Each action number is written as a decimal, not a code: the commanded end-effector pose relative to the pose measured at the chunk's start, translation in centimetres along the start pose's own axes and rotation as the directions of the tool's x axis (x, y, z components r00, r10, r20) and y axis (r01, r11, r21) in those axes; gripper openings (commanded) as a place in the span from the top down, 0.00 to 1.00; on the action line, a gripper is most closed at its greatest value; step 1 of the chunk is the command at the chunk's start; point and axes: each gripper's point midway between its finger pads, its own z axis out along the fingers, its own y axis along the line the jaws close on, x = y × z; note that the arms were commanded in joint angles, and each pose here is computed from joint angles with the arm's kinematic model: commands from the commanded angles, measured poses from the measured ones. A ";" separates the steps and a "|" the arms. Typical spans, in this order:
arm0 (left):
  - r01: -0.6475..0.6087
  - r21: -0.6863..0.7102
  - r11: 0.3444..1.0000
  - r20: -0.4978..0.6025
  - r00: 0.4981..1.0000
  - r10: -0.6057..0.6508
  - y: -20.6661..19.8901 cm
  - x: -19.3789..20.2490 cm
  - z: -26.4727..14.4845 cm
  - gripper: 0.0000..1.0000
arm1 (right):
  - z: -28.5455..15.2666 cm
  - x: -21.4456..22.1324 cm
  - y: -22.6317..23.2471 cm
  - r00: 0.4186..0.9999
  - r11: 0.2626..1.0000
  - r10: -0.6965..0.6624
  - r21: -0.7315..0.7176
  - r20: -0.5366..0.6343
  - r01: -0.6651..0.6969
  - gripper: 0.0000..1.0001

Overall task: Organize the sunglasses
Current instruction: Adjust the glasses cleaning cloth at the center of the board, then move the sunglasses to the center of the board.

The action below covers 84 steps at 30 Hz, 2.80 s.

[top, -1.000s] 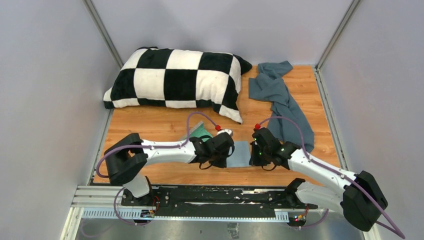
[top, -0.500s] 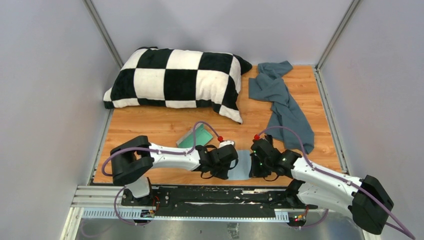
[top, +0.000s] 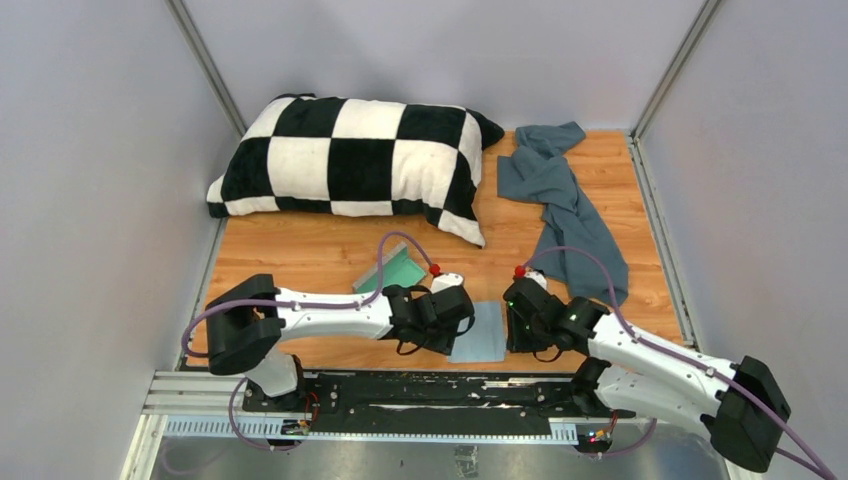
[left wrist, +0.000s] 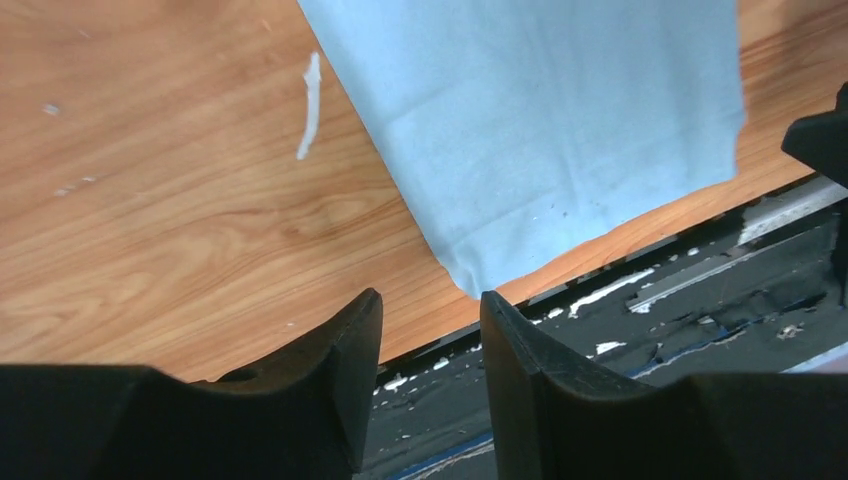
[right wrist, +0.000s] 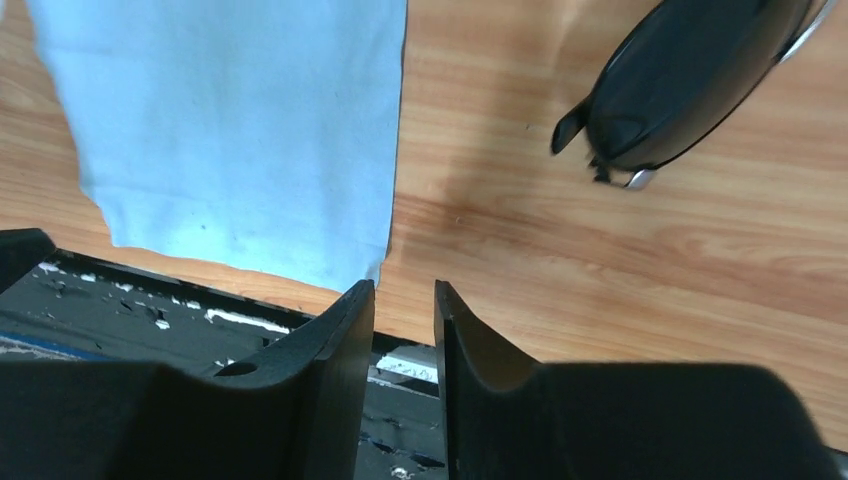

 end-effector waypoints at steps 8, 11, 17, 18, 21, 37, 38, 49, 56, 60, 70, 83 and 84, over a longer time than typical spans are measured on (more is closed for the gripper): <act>0.070 -0.019 0.997 0.238 0.969 -0.063 2.4 -9.1 -2.9 0.53 | -2.9 -8.5 0.7 0.970 0.996 -0.076 0.066 0.231 0.062 0.66; 0.071 -0.012 0.997 0.254 0.965 -0.066 2.3 -10.3 -2.6 0.53 | -2.2 -10.5 1.5 0.965 0.997 -0.072 0.059 0.251 0.059 0.71; 0.076 -0.018 0.997 0.277 0.958 -0.068 2.1 -11.1 -2.1 0.55 | 0.1 -11.4 1.0 0.983 0.999 -0.026 0.037 0.182 0.020 0.78; 0.076 -0.020 0.997 0.282 0.957 -0.068 2.1 -11.2 -2.1 0.55 | 0.4 -11.4 0.6 0.985 0.999 -0.023 0.042 0.173 0.016 0.78; 0.065 -0.027 0.998 0.288 0.956 -0.055 2.4 -11.0 -1.6 0.54 | 1.3 -10.8 -1.0 0.991 0.998 -0.007 0.069 0.132 -0.003 0.79; 0.045 -0.105 0.993 0.268 0.963 -0.015 4.1 -10.4 -0.7 0.53 | 0.9 -8.5 -7.5 0.994 0.969 0.075 0.231 0.082 -0.092 0.80; 0.044 -0.092 0.995 0.269 0.963 -0.018 4.0 -10.4 -0.6 0.52 | 0.6 -8.6 -7.6 0.993 0.966 0.077 0.241 0.087 -0.096 0.80; 0.042 -0.083 0.996 0.216 0.976 -0.024 4.2 -9.6 2.0 0.50 | -0.2 -9.9 -2.8 0.990 0.998 0.060 0.005 0.126 -0.061 0.62; 0.049 -0.103 0.993 0.184 0.982 -0.029 4.4 -9.3 3.7 0.56 | 0.8 -10.2 -2.4 0.994 0.999 0.041 0.019 0.099 -0.043 0.60; 0.058 -0.089 0.994 0.177 0.983 -0.041 4.2 -9.3 4.3 0.60 | 1.0 -10.3 -2.1 0.995 0.999 0.031 0.014 0.094 -0.032 0.60; 0.069 -0.046 0.997 0.144 0.988 -0.062 3.3 -9.0 5.7 0.71 | 1.3 -10.3 -1.6 0.996 1.000 0.027 -0.001 0.090 -0.027 0.62; 0.068 -0.036 0.997 0.139 0.988 -0.063 3.1 -9.0 5.7 0.96 | 2.6 -10.5 0.2 0.998 0.995 -0.033 -0.088 0.060 0.038 0.63; 0.068 -0.033 0.997 0.139 0.988 -0.063 3.0 -9.0 5.7 0.99 | 2.8 -10.4 0.2 0.998 0.995 -0.036 -0.089 0.053 0.040 0.64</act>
